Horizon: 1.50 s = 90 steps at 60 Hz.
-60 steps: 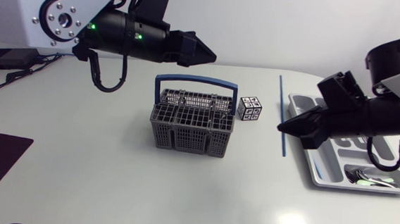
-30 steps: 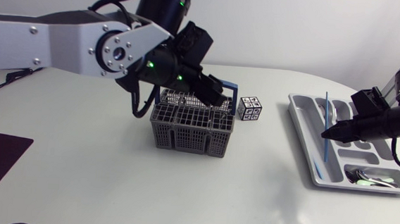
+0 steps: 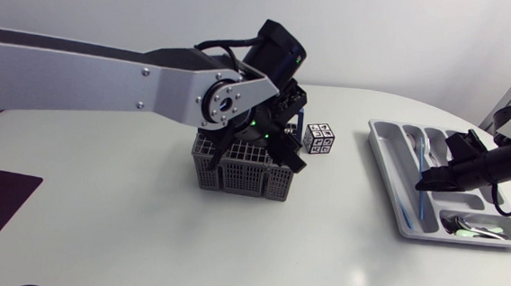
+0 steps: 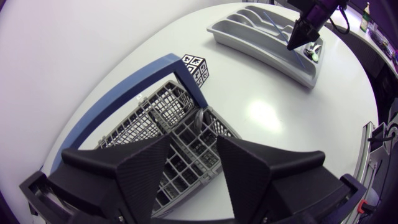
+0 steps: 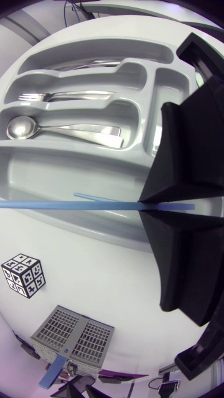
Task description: Transfer all utensils from the basket to the drawer tray.
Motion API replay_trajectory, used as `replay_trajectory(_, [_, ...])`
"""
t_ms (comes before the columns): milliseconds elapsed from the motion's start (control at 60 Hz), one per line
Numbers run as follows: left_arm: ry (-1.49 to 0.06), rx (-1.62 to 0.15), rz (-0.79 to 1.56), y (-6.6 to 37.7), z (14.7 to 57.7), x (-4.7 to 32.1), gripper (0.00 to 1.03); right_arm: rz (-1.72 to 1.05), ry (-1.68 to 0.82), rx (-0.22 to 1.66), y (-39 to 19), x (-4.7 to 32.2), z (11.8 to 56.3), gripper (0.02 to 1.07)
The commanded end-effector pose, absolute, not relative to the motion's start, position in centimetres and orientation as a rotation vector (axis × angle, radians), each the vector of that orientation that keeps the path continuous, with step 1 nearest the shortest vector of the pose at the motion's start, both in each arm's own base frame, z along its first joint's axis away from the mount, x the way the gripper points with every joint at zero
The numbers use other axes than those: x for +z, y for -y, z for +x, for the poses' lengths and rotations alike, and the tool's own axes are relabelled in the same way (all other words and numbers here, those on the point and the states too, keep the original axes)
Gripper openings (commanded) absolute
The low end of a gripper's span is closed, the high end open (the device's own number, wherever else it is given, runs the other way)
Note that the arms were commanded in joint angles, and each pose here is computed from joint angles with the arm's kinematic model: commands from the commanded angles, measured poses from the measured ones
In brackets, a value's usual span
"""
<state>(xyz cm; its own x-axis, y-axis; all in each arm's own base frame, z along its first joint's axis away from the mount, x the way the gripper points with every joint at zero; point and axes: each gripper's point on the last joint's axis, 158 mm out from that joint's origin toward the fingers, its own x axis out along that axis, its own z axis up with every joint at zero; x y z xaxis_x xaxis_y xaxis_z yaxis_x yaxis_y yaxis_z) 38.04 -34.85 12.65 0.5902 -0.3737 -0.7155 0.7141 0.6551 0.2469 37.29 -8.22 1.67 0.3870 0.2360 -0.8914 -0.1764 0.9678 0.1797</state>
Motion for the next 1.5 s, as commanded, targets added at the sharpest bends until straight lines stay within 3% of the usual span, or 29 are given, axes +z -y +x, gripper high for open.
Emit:
replay_trajectory(0, [-0.659,-0.678,0.599,36.1,38.3,13.0,0.54,0.082,-1.157,0.236,8.8,1.2,37.5,0.64])
replay_trajectory(50, [-0.664,-0.675,0.616,36.6,38.2,13.1,0.54,0.080,-1.163,0.231,8.8,1.1,37.4,0.89])
replay_trajectory(150, [-0.661,-0.656,0.651,37.3,38.2,13.5,0.54,0.076,-1.169,0.225,8.9,1.0,37.2,1.00])
replay_trajectory(867, [-0.767,-0.468,0.893,37.1,39.9,9.6,0.53,0.057,-1.159,0.243,7.5,1.9,36.8,1.01])
replay_trajectory(1250, [-0.771,-0.416,0.894,36.0,41.6,8.6,0.28,0.041,-1.145,0.256,6.7,2.2,36.7,1.01])
replay_trajectory(1483, [-0.765,-0.414,0.902,35.7,42.2,8.1,0.06,0.037,-1.143,0.256,6.7,2.1,36.5,1.01])
